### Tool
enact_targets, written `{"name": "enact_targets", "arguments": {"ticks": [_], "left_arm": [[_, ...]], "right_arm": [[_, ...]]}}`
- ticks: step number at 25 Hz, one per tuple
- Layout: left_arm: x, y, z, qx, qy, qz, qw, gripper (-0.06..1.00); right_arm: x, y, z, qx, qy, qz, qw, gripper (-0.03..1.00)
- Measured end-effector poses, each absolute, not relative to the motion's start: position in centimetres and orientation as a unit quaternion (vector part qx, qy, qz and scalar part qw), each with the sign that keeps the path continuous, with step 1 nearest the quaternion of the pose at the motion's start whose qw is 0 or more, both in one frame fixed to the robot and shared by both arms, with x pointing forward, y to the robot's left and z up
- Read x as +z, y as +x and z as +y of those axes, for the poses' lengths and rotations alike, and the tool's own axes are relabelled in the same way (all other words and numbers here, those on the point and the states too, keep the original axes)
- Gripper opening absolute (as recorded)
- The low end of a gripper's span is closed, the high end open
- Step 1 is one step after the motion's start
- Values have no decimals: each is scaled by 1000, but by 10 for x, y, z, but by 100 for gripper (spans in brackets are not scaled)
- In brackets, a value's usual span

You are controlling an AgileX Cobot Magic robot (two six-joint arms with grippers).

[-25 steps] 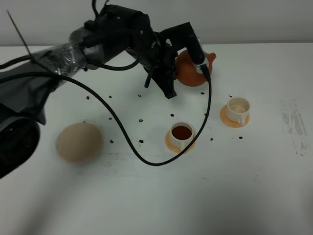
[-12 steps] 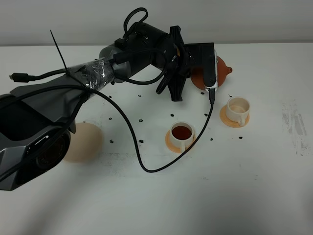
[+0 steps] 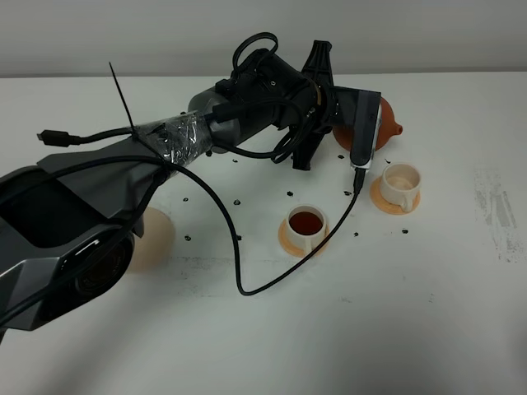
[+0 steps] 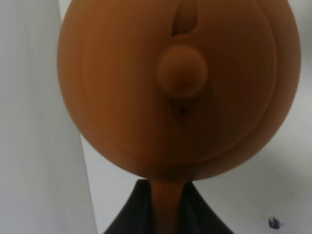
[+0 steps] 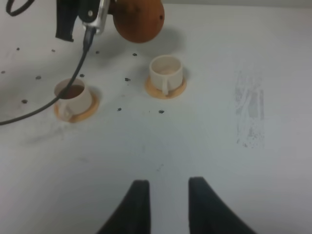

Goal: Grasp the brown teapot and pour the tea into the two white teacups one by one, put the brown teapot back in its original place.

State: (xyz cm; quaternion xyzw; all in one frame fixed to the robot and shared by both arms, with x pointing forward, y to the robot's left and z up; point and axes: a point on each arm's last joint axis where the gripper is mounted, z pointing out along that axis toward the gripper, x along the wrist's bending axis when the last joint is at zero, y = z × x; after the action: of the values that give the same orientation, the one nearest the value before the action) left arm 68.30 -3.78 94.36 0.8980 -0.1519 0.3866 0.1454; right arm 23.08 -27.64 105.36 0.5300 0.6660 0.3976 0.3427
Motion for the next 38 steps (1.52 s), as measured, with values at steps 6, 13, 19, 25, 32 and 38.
{"name": "enact_targets", "arguments": {"ticks": [6, 13, 19, 25, 32, 38], "left_arm": [[942, 680, -43, 401, 882, -220, 114, 12], [943, 676, -49, 411, 869, -259, 94, 12], [944, 673, -52, 422, 857, -286, 71, 12], [945, 672, -55, 430, 848, -305, 54, 12], [946, 666, -62, 436, 836, -332, 43, 12], [947, 663, -66, 441, 820, -363, 27, 12]], "right_arm": [[1054, 231, -276, 398, 530, 666, 343, 22], [1054, 231, -276, 398, 530, 666, 343, 22], [1054, 231, -276, 398, 530, 666, 343, 22], [1054, 231, -276, 398, 530, 666, 343, 22], [1054, 231, -276, 398, 530, 666, 343, 22], [1054, 231, -276, 398, 530, 666, 343, 22]]}}
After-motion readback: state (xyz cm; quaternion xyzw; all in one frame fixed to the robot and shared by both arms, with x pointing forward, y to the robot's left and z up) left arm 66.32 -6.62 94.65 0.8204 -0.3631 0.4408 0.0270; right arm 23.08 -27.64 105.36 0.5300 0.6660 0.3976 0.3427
